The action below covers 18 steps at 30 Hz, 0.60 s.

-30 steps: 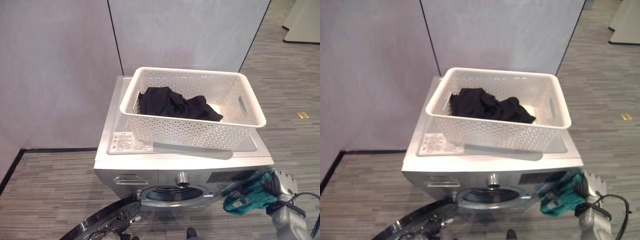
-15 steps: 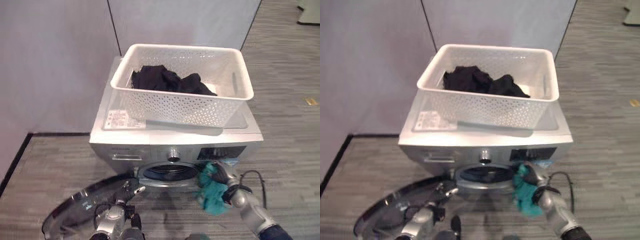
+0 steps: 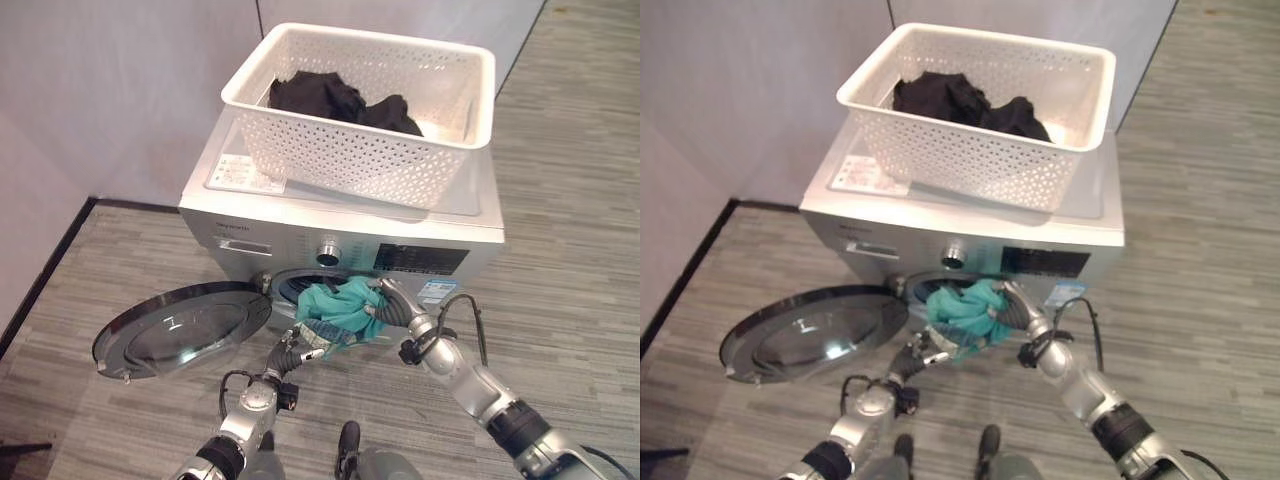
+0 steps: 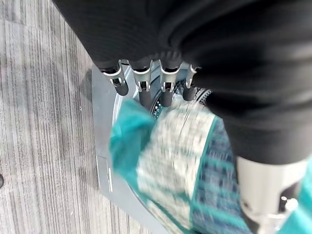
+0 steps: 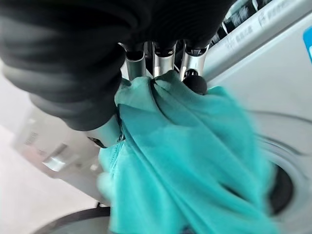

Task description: Grab the laundry basket,head to the washer,open it,put in the laundry and shut it.

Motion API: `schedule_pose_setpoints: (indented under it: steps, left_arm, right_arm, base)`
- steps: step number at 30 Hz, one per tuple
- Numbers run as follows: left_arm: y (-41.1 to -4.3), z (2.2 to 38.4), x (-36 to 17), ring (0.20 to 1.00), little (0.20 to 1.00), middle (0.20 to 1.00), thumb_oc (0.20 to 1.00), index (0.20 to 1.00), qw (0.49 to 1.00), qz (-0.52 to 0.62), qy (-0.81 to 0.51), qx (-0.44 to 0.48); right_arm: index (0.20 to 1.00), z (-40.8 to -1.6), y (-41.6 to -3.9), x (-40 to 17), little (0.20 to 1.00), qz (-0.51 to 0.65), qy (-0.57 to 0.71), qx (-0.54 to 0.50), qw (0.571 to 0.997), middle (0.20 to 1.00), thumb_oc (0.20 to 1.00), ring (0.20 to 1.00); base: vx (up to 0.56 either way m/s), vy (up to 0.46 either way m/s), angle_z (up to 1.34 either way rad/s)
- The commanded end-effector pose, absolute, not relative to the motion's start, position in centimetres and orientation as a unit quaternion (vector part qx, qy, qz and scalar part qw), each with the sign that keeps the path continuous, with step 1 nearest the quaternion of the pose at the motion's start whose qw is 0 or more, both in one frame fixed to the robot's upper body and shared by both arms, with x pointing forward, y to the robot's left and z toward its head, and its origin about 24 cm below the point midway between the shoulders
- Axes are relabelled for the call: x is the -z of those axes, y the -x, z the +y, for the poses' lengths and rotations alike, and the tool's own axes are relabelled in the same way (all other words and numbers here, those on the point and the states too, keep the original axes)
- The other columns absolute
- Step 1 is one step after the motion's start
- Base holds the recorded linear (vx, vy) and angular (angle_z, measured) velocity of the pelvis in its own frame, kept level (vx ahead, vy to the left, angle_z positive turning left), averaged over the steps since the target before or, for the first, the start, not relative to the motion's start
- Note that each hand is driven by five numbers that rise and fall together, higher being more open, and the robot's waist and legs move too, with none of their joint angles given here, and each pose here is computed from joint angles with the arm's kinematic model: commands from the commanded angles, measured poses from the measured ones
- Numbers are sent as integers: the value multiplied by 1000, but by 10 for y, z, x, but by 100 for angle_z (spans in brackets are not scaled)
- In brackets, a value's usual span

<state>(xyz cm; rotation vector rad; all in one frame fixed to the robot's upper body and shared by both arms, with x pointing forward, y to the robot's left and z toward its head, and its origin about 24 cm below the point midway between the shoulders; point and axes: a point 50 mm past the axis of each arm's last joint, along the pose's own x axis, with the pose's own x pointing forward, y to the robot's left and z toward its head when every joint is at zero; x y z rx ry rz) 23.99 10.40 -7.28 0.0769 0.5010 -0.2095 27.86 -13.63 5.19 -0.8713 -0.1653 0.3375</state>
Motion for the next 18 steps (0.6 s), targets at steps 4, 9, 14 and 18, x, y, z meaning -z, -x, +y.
schedule_pose_setpoints:
  steps: [4, 9, 14, 18]
  left_arm:
    - [-252, 79, 59, 1000, 1000, 1000, 1000, 1000, 961, 179, -149, 149]
    - [-264, 61, 42, 1000, 1000, 1000, 1000, 1000, 954, 109, -219, 176]
    - [-270, 42, 19, 1000, 1000, 1000, 1000, 1000, 939, 13, -263, 221]
    - [-273, 32, 8, 1000, 1000, 1000, 1000, 1000, 929, -31, -279, 242]
  right_arm:
    - [200, -111, -277, -87, 200, -174, 320, -159, 918, 200, 200, 200]
    - [200, -101, -275, -95, 200, -191, 290, -174, 921, 200, 200, 200]
    - [200, -91, -277, -110, 200, -227, 247, -181, 925, 200, 200, 200]
    - [200, -83, -277, -128, 200, -261, 213, -191, 922, 200, 200, 200]
  base:
    - [7, 31, 5]
    - [-1, 11, 1]
    - [-31, 14, -9]
    - [-41, 23, -11]
